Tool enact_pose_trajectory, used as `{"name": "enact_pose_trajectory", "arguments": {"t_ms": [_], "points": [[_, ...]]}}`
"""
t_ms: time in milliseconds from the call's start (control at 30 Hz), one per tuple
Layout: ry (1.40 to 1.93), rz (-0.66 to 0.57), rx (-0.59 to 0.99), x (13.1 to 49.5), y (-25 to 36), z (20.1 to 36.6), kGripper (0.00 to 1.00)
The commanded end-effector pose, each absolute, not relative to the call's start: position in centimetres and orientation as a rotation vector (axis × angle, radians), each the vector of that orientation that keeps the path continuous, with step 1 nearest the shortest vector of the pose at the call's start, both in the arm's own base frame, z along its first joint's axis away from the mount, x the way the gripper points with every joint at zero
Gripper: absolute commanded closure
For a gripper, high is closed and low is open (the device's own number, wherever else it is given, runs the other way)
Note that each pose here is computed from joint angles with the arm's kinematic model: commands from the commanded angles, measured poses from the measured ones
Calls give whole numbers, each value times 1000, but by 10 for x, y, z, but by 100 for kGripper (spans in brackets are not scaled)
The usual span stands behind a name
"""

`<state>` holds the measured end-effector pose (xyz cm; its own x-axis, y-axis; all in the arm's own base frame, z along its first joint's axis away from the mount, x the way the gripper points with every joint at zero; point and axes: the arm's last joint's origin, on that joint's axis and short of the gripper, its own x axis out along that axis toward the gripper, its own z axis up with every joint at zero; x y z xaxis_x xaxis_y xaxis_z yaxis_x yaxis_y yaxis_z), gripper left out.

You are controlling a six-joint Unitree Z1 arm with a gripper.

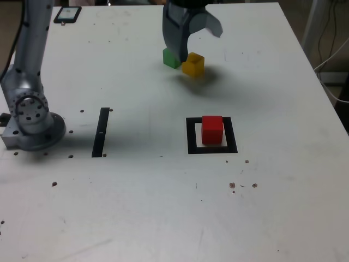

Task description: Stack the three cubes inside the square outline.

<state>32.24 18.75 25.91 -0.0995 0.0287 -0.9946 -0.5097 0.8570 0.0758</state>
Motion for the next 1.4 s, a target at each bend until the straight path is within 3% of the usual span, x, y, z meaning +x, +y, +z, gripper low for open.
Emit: {"name": "enact_pose_trajectory", "arguments": {"t_ms": [0, 200, 567, 1000, 1367], "points": [[1639, 461, -425, 325, 192, 250, 3], [1654, 465, -495, 331, 195, 237, 4], [1645, 546, -506, 345, 206, 231, 11], [1677, 561, -544, 352, 217, 213, 18], [1649, 558, -567, 355, 216, 213, 42]]}}
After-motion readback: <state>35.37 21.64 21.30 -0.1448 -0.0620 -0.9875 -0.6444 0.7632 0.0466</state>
